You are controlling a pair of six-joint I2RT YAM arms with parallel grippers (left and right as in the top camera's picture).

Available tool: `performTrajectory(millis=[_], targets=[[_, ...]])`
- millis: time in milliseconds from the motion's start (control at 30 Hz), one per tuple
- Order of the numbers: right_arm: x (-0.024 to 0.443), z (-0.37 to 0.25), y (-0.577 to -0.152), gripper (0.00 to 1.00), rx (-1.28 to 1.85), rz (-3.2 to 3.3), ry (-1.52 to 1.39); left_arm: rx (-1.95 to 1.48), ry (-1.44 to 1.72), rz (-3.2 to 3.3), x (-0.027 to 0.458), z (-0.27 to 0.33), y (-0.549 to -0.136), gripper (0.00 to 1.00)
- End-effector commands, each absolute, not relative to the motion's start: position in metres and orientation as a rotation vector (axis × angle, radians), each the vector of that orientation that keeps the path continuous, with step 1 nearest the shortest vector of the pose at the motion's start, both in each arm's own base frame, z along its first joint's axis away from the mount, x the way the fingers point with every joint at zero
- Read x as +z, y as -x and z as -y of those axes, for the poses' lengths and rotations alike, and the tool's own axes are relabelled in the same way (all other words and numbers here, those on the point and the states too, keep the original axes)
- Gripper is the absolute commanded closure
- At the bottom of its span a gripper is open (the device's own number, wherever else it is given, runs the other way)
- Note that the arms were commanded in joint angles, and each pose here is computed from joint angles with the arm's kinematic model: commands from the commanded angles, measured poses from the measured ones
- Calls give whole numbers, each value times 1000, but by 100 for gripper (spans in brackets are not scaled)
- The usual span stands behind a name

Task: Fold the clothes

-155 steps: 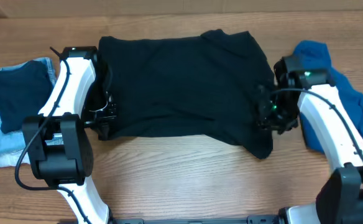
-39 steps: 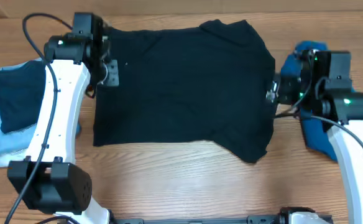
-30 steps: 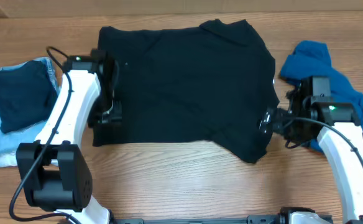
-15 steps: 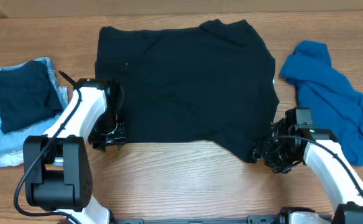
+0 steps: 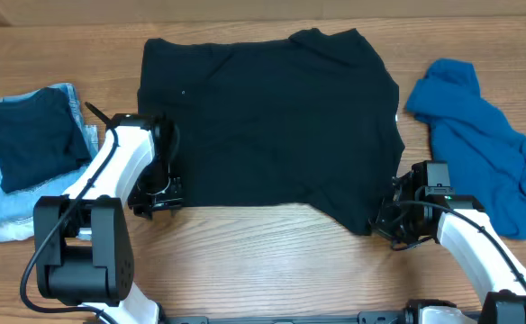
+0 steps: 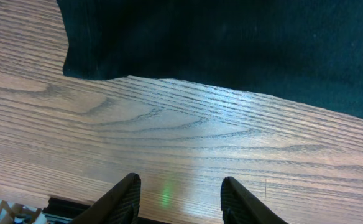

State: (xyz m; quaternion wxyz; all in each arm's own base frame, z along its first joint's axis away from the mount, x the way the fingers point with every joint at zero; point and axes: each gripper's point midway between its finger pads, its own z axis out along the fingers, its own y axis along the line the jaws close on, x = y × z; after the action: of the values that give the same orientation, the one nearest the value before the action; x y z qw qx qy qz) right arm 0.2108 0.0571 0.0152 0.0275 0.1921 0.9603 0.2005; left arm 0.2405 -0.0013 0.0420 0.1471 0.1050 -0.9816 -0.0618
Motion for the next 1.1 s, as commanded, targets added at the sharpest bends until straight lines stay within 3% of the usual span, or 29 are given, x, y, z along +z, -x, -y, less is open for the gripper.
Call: performTrajectory(millis=[0,233,567,733,1067], targets=[[17,-61,-213,96,657,-2947,-591,-197,-320,2818,40,-2,-240,55],[39,-60,-242,96,654,-2875,-430,-245,-352,2823,40,-7,-241,56],[40,-55,-248,96,608,-2857,-416,-437,-594,2895,39,-30,-264,41],[40,-55,-248,96,608,-2857,-416,-342,-734,2925,32,-45,-277,44],[39,-55,-246,96,608,-2865,-421,-197,-728,2906,-8,-40,-254,47]])
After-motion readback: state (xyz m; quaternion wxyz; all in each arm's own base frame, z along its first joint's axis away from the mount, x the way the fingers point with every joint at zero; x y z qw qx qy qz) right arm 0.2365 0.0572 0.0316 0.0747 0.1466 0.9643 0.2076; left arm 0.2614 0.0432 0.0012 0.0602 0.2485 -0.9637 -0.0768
